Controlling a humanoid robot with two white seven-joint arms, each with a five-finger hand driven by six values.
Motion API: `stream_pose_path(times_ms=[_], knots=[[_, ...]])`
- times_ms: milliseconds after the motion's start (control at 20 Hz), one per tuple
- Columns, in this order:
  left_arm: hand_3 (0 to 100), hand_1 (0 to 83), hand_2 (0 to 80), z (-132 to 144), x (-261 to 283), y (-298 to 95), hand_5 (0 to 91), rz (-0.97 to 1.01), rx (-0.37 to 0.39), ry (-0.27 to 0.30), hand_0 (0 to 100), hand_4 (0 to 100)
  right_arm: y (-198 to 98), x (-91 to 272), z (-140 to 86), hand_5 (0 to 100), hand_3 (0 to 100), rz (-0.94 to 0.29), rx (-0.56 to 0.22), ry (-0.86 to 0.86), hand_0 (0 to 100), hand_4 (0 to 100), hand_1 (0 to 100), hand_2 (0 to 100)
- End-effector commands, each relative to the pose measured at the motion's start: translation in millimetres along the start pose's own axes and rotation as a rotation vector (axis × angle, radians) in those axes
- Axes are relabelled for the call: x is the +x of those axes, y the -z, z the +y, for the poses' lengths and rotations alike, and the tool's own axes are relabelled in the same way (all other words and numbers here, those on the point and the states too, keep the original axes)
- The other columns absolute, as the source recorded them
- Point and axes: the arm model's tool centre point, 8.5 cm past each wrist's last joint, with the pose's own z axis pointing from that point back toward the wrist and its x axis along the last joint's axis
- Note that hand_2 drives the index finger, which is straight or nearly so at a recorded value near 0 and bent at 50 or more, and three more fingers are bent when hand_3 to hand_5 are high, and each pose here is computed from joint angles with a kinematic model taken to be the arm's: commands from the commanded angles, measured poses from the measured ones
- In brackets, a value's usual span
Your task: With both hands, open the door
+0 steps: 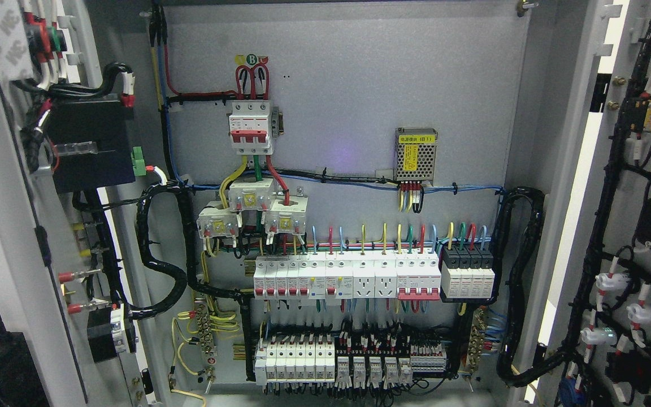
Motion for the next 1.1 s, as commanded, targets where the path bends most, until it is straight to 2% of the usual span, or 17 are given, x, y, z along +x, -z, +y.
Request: stream_pose_path(times_ms=[0,250,701,851,1052], knots=[[0,0.0,0.0,0.8,6.3,0.5,0.0,-0.02,0.003,-0.015,0,3,17.7,-0.9,15.5,0,0,-0.012,0.043,0.003,0,0,0,0],[0,0.0,0.0,0.9,7.4,0.6,0.0,-0.024,0.003,-0.008,0,3,21.1,-6.0,15.5,0,0,0.01,-0.001,-0.033,0,0,0,0],[0,0.0,0.0,0.0,7.9,0.7,0.0,-0.024,0.002,-0.002,0,3,37.9,-15.4,38.6,0,0,0.026,0.063,-0.034,0,0,0,0],[0,0.0,0.0,-0.7,10.6,1.0,0.0,-0.032,0.001,-0.002,0,3,36.3,-15.6,35.8,0,0,0.025,0.051,-0.033,0,0,0,0],[0,0.0,0.0,-0.6,25.6,1.8,0.0,-0.076,0.001,0.006,0,3,29.8,-23.3,18.1,0,0,0.05,-0.007,-0.043,0,0,0,0]])
